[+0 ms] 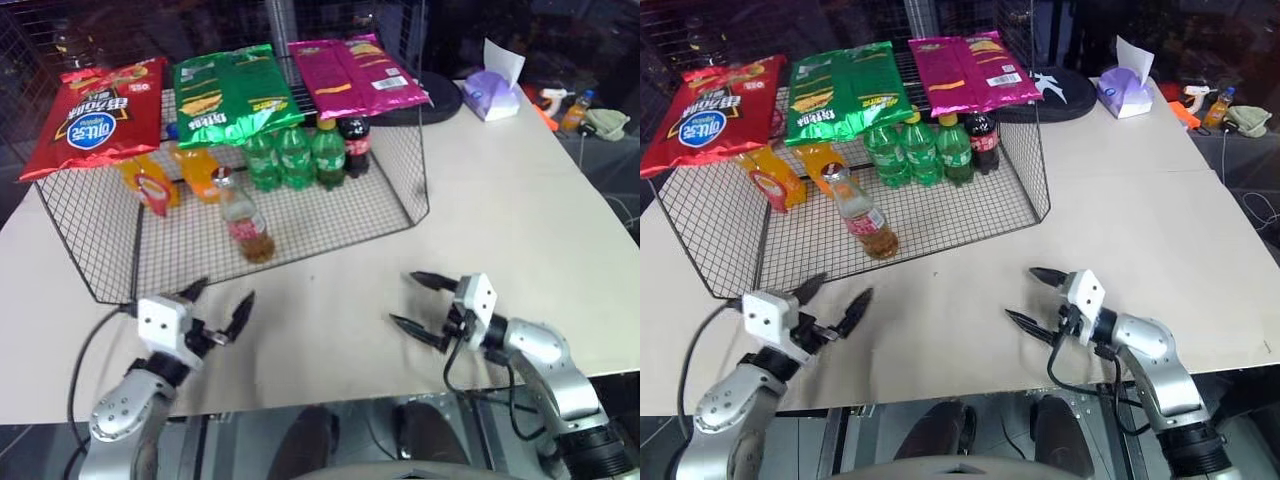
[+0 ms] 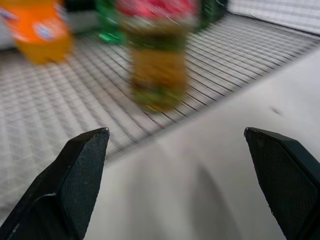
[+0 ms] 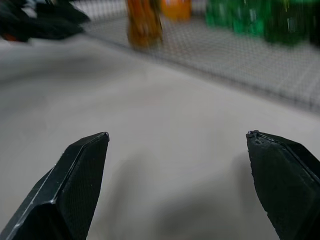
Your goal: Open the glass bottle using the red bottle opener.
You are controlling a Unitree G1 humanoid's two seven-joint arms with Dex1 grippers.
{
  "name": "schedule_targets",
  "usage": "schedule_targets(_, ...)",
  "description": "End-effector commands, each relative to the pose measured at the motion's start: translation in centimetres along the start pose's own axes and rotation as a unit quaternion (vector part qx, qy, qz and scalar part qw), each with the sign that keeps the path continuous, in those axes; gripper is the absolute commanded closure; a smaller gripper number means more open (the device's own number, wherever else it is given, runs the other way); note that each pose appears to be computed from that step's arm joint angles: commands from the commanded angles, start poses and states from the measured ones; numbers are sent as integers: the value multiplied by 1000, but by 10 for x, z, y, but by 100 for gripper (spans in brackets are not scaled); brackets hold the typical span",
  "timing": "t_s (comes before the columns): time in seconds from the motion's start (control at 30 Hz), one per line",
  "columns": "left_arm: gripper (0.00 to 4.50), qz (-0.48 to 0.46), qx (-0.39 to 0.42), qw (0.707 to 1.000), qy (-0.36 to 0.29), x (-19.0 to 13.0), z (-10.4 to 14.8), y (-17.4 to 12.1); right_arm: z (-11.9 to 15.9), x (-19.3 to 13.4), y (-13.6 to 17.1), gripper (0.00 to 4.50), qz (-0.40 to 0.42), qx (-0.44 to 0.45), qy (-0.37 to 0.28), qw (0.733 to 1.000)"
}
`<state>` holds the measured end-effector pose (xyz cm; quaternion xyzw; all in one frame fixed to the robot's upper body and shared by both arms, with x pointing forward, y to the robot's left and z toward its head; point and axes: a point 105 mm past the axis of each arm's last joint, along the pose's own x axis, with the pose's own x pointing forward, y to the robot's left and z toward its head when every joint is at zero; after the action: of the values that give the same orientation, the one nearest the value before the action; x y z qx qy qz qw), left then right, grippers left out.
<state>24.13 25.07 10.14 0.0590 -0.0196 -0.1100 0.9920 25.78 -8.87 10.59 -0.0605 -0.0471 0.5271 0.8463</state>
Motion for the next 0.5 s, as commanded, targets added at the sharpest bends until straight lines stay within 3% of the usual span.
schedule_targets(0.03, 0, 70, 19, 997, -36, 0, 21, 35, 46, 16, 8, 8, 31, -9, -73, 997)
schedule_targets(0.27, 0, 144, 43, 985, -87, 12, 56, 79, 91, 31, 15, 8, 60, -5, -139, 988)
schedule_targets(0.5, 0, 185, 45, 975, -113, 23, 74, 104, 103, 36, 21, 8, 74, -11, -145, 987)
